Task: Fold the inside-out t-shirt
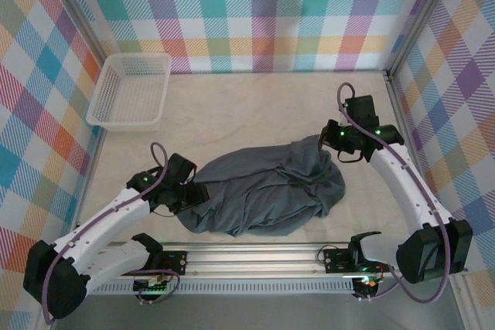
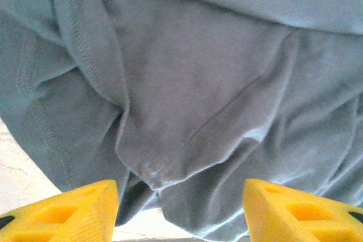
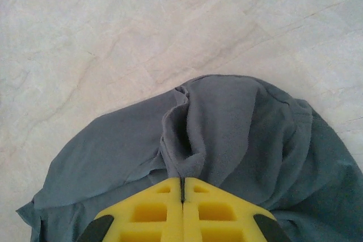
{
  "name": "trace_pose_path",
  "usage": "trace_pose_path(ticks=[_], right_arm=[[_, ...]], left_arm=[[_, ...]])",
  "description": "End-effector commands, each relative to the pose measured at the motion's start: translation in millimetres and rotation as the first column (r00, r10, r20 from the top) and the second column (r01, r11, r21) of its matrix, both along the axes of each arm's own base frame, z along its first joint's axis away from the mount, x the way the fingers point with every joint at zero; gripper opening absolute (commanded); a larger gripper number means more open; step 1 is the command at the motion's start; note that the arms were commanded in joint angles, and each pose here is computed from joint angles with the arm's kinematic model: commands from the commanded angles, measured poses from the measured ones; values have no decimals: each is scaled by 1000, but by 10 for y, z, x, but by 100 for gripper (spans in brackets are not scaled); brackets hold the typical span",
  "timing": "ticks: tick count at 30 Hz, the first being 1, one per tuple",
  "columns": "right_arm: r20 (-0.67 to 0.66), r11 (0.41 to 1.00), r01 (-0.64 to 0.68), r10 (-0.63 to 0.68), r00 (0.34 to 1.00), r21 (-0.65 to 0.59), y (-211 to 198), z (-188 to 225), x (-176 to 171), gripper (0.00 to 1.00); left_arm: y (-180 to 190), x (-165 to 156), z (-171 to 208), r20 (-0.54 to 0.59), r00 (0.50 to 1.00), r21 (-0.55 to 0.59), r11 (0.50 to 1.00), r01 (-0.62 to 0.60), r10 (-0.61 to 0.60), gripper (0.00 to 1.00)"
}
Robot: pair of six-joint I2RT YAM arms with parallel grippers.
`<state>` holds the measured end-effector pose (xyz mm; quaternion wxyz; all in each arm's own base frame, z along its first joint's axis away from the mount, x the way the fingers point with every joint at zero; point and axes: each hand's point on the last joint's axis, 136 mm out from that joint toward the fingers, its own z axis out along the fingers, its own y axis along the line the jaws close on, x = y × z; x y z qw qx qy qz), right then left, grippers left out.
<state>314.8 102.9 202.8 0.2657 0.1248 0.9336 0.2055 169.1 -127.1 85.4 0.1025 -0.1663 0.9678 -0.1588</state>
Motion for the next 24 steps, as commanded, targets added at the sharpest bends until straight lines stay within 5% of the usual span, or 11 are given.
trace_pose_path(ticks=[1,5,11,17,24], right_arm=[[38,999,-10,9,999,42,58,166,65,0],[49,999,-16,14,999,40,60,222,65,0],[59,998,-9,6,998,55,66,288,69,0],[70,997,-15,10,998,74,96,356,91,0],[64,997,-15,10,998,78,104,323,79,0]], left_arm=[[-84,55,-111,-33,997,-57,995,-76,74,60],[-95,95,-254,-57,997,-22,998,-54,53,61],[-125,140,-326,-60,998,-26,999,-31,30,48],[70,-6,-421,-89,995,56,998,-35,40,57],[-120,-71,-537,-119,987,-120,985,-121,107,53]])
